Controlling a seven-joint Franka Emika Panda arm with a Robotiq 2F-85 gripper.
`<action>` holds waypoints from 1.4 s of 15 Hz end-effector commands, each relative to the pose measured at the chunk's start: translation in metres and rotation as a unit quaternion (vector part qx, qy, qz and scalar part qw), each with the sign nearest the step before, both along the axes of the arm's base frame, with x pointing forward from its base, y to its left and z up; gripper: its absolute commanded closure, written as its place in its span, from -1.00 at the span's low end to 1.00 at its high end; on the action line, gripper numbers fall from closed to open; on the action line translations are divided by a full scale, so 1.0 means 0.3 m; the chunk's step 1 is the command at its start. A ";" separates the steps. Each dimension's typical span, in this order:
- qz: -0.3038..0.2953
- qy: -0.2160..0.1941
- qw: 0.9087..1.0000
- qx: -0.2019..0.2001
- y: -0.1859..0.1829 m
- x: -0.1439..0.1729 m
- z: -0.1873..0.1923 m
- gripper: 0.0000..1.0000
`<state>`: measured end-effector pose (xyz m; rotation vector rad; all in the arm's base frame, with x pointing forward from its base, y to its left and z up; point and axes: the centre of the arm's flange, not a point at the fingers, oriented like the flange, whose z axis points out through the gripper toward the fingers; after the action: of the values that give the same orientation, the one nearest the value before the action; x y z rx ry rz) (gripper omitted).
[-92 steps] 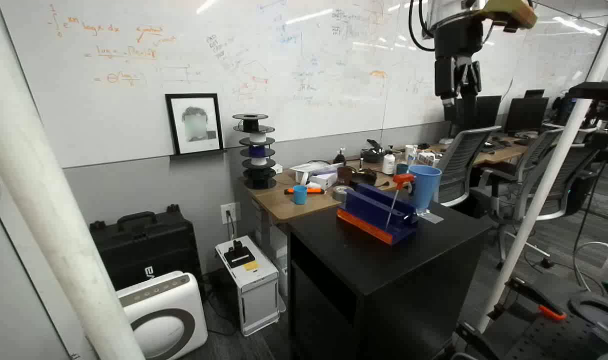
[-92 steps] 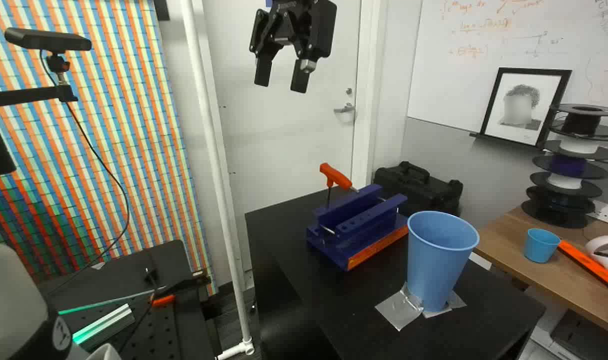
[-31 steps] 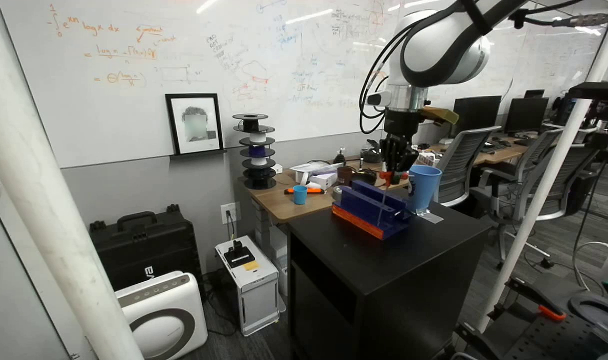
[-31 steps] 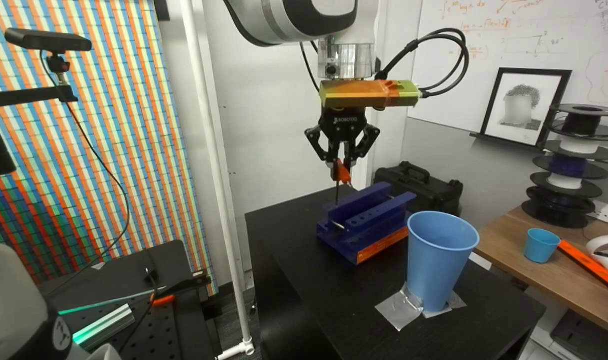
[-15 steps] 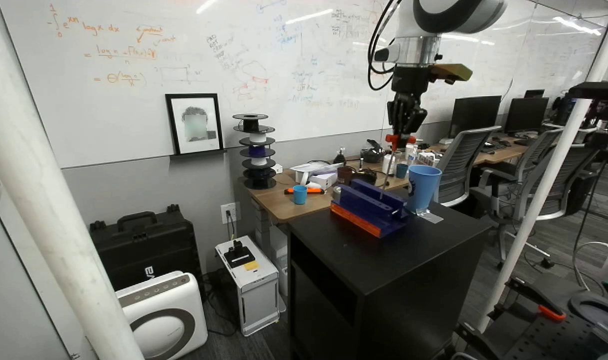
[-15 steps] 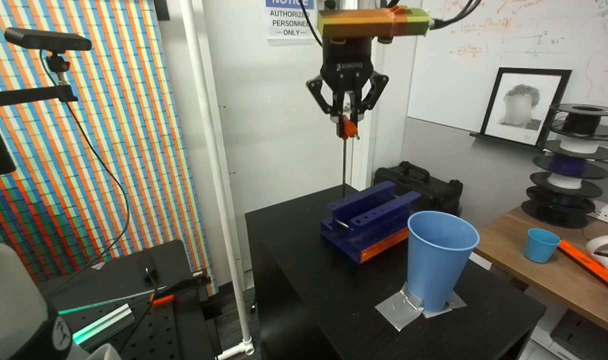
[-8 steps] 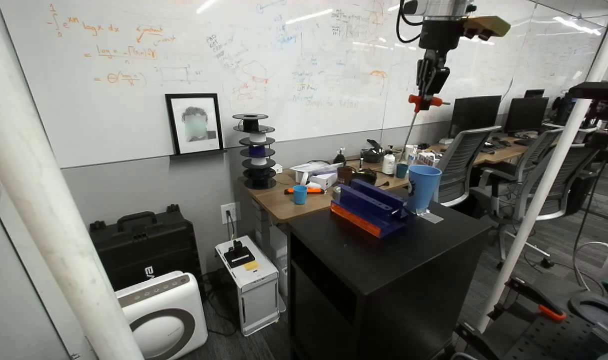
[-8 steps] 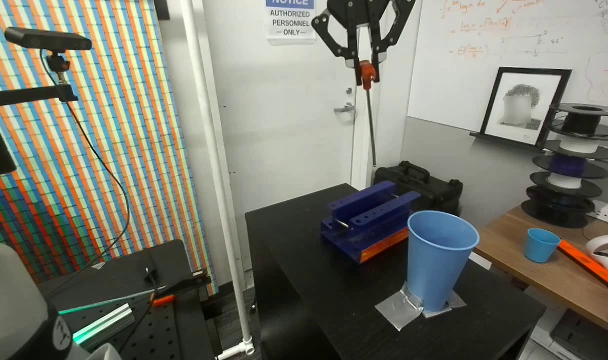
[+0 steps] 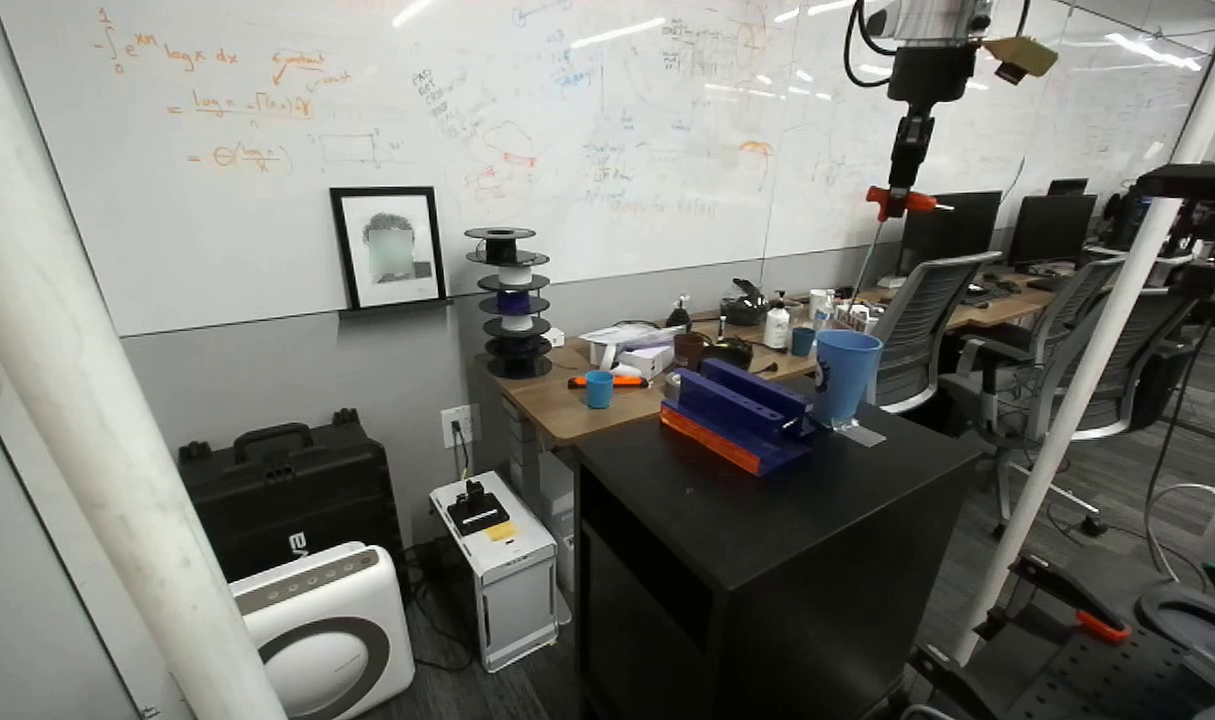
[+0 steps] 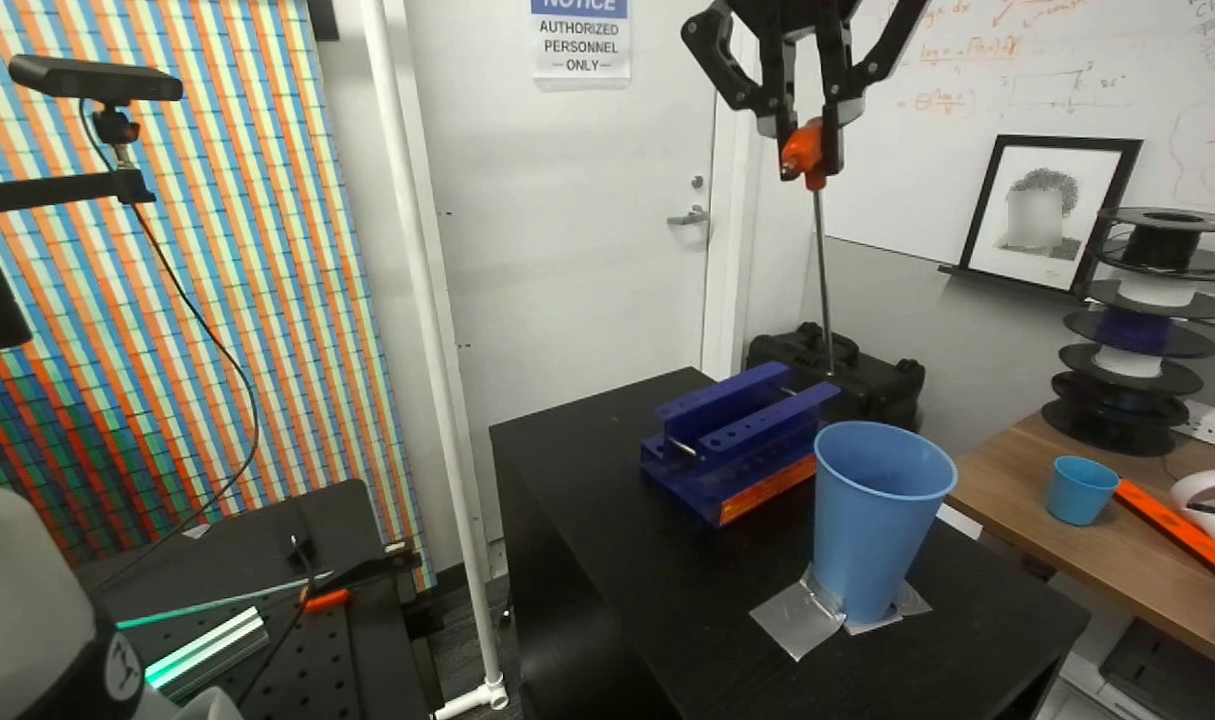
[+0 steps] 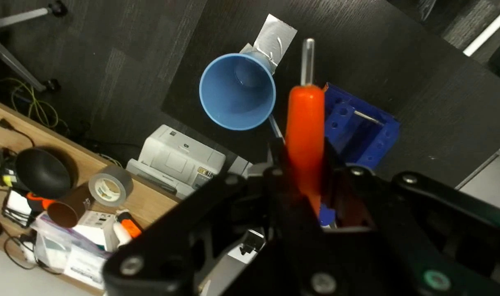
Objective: Place the orange wrench inside the large blue cup on the right
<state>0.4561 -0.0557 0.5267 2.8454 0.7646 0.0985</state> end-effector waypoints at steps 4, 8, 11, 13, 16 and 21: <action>-0.081 0.015 0.997 -0.010 -0.058 0.078 -0.096 0.72; -0.107 0.023 0.994 -0.009 -0.070 0.116 -0.145 0.71; -0.119 0.029 0.992 -0.013 -0.076 0.135 -0.160 0.04; -0.125 0.029 0.992 -0.010 -0.083 0.144 -0.153 -0.21; -0.121 0.030 0.992 0.005 -0.086 0.147 -0.124 -0.71; -0.149 0.046 0.987 0.039 -0.072 0.149 -0.061 -1.00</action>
<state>0.4943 -0.0778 0.4868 2.9573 0.4079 -0.0209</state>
